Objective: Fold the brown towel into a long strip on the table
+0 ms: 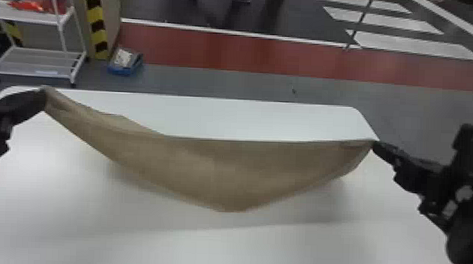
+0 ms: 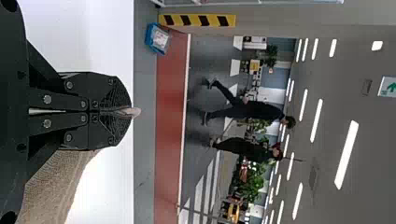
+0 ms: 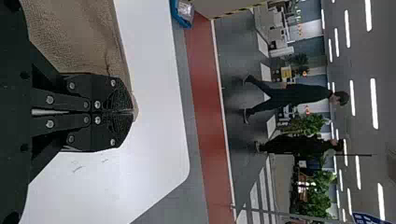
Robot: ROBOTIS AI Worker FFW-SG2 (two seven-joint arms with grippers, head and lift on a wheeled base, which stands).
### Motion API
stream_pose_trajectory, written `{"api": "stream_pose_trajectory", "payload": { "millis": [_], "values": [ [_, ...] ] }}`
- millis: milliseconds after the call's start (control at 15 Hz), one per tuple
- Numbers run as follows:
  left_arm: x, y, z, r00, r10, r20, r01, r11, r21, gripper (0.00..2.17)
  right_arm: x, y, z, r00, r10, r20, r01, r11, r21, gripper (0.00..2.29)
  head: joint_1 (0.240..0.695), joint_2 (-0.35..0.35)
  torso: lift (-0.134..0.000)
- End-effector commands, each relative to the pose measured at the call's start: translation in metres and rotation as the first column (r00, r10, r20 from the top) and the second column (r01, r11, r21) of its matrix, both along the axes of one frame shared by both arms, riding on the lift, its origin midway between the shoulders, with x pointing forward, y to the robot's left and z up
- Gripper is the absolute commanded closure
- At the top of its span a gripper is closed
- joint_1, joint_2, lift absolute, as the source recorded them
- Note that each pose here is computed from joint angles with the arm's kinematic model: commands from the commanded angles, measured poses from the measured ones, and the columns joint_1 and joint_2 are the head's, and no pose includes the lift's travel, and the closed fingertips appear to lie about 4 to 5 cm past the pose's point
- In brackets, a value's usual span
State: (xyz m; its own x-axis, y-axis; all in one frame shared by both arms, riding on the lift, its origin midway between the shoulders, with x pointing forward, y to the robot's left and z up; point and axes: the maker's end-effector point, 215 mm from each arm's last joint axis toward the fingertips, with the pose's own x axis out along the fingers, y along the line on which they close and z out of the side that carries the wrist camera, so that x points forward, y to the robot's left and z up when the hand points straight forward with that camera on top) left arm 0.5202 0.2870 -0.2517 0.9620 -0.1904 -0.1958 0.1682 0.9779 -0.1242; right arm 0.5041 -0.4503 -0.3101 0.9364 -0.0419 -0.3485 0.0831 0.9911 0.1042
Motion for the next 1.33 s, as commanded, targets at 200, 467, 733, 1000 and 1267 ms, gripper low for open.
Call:
{"api": "stream_pose_trajectory", "payload": {
  "millis": [200, 467, 733, 1000, 1267],
  "values": [
    [0.060, 0.048, 0.015, 0.995, 0.099, 0.002, -0.099, 0.995, -0.034, 1.74, 0.124, 0.014, 0.039, 0.999, 0.044, 0.031, -0.046, 0.997, 0.070, 1.54, 0.631, -0.136, -0.123],
    [0.124, 0.055, 0.054, 0.989, 0.132, 0.061, -0.128, 0.989, -0.072, 1.74, 0.190, 0.032, 0.088, 0.988, 0.091, 0.129, -0.099, 0.993, 0.060, 1.54, 0.540, -0.077, -0.123],
    [0.162, 0.051, 0.114, 0.982, 0.122, 0.146, -0.103, 0.987, -0.126, 1.74, 0.219, 0.026, 0.145, 0.964, 0.122, 0.235, -0.136, 0.990, 0.046, 1.54, 0.433, -0.066, -0.123],
    [0.111, 0.057, 0.087, 0.990, 0.112, 0.082, -0.101, 0.986, -0.131, 1.74, 0.172, 0.013, 0.107, 0.970, 0.147, 0.192, -0.164, 0.984, 0.074, 1.54, 0.374, -0.063, -0.123],
    [0.026, 0.036, 0.022, 0.995, 0.102, -0.006, -0.102, 0.990, -0.092, 1.74, 0.076, -0.006, 0.006, 0.984, 0.151, 0.097, -0.159, 0.984, 0.081, 1.54, 0.475, -0.081, -0.123]
  ]
}}
